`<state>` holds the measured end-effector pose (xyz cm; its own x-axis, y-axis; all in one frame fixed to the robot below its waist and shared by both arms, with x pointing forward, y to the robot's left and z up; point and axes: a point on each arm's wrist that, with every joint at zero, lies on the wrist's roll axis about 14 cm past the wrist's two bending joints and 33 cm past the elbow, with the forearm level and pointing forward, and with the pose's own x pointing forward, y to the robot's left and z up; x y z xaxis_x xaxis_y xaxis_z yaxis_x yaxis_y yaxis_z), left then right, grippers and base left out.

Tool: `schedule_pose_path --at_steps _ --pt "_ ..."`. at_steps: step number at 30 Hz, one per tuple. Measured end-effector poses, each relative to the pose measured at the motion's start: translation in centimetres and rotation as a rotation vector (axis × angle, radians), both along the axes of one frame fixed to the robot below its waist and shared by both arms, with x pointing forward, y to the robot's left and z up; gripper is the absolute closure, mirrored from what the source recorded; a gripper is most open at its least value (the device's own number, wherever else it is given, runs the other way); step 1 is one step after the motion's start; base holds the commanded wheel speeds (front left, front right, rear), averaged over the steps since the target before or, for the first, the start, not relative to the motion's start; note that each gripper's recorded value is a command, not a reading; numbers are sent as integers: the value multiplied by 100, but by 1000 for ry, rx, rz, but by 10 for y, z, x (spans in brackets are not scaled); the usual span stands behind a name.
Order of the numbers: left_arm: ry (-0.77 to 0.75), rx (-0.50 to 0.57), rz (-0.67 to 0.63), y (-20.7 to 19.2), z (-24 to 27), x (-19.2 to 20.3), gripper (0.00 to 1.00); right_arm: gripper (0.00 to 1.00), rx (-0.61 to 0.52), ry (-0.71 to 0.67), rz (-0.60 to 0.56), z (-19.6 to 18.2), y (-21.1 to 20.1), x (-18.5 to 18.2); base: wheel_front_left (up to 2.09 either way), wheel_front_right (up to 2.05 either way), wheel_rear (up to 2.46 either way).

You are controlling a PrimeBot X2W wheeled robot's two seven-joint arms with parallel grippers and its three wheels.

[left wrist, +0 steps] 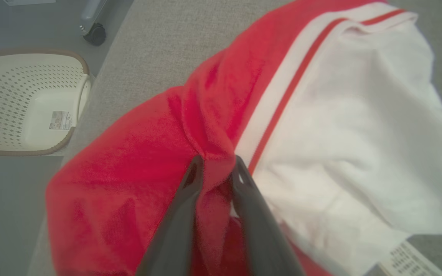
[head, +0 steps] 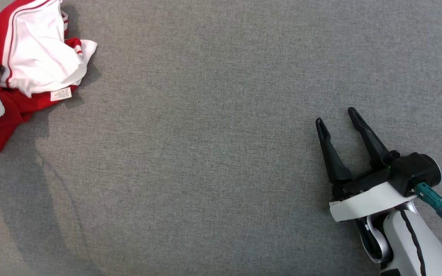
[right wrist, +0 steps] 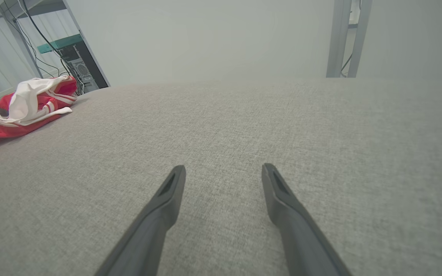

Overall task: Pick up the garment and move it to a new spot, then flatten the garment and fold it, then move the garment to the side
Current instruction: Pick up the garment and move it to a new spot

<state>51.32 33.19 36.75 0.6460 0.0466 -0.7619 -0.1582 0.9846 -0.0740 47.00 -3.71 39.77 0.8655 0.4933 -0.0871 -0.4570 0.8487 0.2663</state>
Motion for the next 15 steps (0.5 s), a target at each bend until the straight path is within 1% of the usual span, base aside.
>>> schedule_pose_path --at_steps 7,12,15 --pt "-64 -2 -2 -2 13 4 100 0 -4 -8 7 5 2 -1 0 0 0" --pt "-169 -2 -9 -4 38 10 100 0 1 -20 7 14 4 -4 0 0 0" --pt "-266 -22 -4 -8 60 16 100 0 7 -38 3 24 4 -6 0 0 0"
